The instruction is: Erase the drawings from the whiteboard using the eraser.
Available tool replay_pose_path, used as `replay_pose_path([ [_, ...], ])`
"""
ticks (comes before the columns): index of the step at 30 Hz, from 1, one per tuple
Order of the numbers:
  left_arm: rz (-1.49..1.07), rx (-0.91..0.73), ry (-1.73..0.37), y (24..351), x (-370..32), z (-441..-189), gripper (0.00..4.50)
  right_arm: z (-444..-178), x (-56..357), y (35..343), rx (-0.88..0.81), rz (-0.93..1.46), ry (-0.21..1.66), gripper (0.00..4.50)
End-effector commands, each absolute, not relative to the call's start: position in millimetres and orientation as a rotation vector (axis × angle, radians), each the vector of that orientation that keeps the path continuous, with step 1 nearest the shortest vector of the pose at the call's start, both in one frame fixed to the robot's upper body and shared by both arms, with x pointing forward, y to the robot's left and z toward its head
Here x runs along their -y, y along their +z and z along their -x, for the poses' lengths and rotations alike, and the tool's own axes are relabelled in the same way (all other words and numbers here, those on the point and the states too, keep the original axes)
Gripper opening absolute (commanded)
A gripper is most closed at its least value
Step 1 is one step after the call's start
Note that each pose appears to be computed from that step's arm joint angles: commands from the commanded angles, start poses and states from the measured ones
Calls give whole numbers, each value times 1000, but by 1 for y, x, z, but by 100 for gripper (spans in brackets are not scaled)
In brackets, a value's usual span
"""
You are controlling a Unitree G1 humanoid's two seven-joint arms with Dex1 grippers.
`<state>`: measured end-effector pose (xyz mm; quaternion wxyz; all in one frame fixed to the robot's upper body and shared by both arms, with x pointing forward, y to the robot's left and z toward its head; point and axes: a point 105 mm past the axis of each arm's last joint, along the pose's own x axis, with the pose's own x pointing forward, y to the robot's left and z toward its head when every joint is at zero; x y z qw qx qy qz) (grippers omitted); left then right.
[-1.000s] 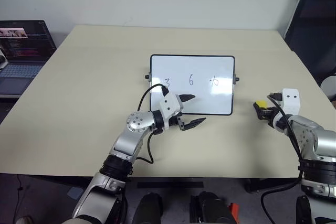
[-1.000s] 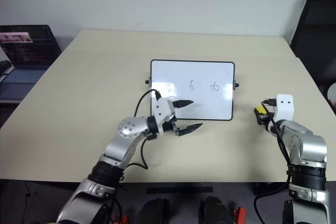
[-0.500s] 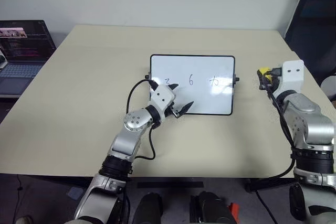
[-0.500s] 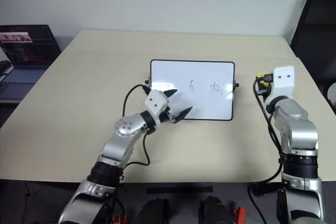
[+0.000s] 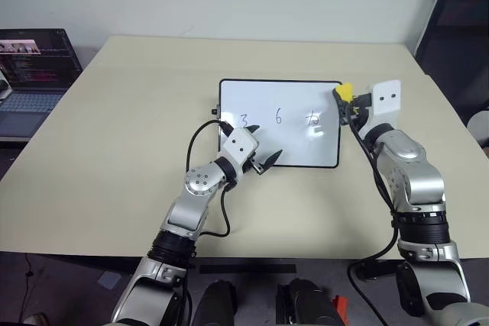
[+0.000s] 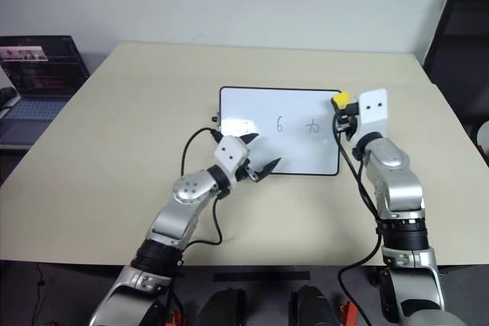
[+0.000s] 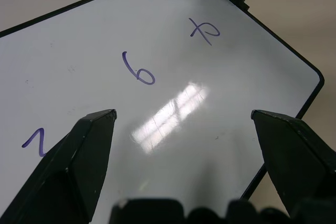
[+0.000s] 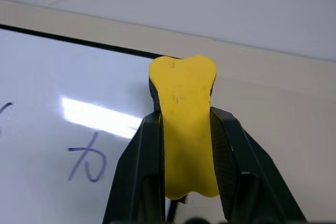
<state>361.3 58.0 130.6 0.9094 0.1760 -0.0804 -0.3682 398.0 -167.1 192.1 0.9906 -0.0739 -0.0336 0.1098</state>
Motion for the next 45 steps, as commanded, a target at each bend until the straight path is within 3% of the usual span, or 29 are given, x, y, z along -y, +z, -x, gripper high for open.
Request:
replay_pose_path([
  [1,-383,236,-777,147,-52,-357,450,-397,157,209,139,175,258,87],
  [21,-394,224,-745,147,-61,-355,450,-412,118,194,93,253,370,87],
  [36,-382,234,-740,150,-61,-353,450,-424,151,211,135,401,265,87],
  [45,-383,243,-729,154,-63,-356,450,-415,146,182,74,547,358,87],
])
